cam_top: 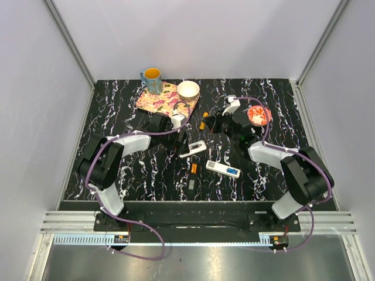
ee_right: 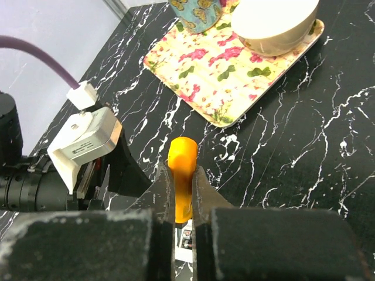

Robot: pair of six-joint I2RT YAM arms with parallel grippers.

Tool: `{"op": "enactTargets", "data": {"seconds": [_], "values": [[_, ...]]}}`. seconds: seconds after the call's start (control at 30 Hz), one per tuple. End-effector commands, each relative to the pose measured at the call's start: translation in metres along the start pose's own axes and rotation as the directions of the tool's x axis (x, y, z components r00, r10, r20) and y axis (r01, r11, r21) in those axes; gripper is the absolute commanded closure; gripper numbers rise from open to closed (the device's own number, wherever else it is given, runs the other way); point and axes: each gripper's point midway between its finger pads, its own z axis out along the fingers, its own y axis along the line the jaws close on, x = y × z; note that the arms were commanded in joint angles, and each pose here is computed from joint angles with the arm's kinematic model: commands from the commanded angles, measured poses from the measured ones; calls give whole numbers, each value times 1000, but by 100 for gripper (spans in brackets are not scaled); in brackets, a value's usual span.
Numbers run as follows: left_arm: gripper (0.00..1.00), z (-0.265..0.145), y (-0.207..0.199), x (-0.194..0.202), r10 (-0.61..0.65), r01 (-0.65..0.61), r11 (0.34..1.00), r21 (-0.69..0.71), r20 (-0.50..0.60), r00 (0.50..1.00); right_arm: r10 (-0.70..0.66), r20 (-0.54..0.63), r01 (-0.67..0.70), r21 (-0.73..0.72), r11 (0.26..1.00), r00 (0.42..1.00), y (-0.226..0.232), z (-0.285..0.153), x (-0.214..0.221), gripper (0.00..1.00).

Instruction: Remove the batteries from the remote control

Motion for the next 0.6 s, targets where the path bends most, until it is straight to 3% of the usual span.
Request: {"op": "enactTargets", "data": {"seconds": [0.0,0.3,0.57], "values": [[7,-1,-14,-3,-19,17,998,59,40,999,-31,91,30,15,999,995,4,3,-28,100],[9,7,-28,20,-79,79,997,4,-1,997,-28,76,24,49,998,997,-2,-3,-23,100],[12,13,-72,12,-178,172,976,134,34,983,-53,80,43,121,992,995,-14,-17,-25,100]]}}
